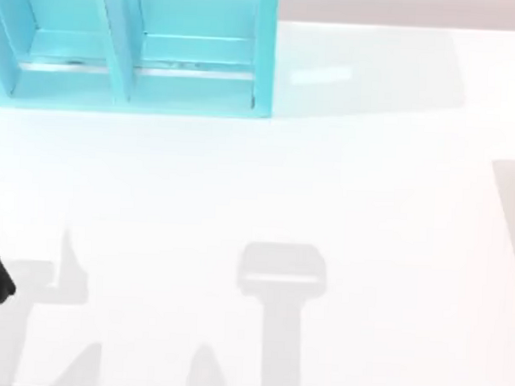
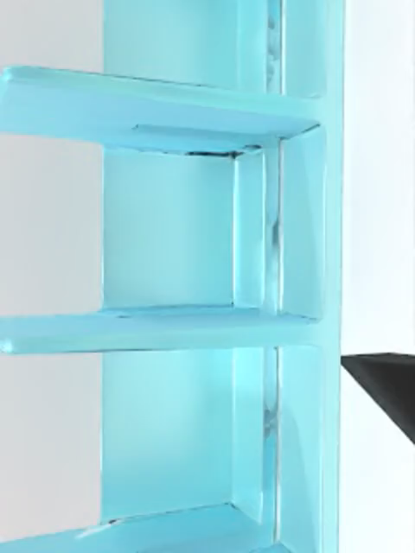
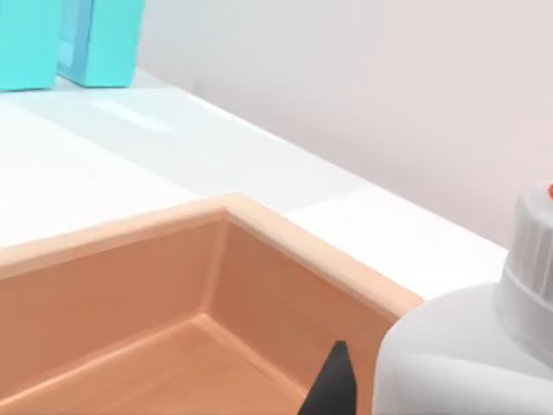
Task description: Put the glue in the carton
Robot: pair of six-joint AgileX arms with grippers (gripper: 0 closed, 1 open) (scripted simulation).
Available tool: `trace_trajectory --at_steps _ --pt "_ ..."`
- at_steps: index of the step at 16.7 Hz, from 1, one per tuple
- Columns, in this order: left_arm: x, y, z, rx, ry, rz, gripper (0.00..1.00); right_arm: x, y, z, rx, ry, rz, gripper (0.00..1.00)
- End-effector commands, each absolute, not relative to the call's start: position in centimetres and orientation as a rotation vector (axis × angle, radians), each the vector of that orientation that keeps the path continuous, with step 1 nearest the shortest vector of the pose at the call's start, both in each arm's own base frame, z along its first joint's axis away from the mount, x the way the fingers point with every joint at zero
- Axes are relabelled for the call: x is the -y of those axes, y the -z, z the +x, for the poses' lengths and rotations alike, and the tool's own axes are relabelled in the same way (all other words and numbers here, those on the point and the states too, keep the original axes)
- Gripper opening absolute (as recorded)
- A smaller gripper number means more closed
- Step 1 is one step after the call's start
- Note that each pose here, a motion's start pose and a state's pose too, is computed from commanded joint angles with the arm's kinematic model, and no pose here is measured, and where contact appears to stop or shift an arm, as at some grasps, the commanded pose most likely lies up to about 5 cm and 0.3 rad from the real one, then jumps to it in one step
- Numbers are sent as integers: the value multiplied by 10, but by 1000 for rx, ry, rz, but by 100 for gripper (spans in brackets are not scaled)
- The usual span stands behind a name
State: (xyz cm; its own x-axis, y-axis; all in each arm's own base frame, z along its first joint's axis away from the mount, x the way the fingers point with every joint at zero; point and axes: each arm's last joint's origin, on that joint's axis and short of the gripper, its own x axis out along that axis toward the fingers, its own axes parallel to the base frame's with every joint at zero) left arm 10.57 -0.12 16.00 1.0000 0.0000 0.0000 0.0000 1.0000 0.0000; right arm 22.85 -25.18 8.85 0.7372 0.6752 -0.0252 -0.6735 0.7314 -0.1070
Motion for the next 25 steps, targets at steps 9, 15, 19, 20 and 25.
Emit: trace_trajectory --at_steps 9,15,19,20,25 --pt "1 -160 106 0 0 0 100 235 -70 228 -17 -771 -3 15" --pt "1 -160 106 0 0 0 100 235 -70 228 -17 -771 -3 60" --pt "1 -160 106 0 0 0 100 235 -70 228 -17 -771 -3 90" --pt "1 -160 106 0 0 0 100 235 -70 228 -17 -771 -3 98" --pt "1 -160 106 0 0 0 100 235 -70 228 -17 -771 -3 100"
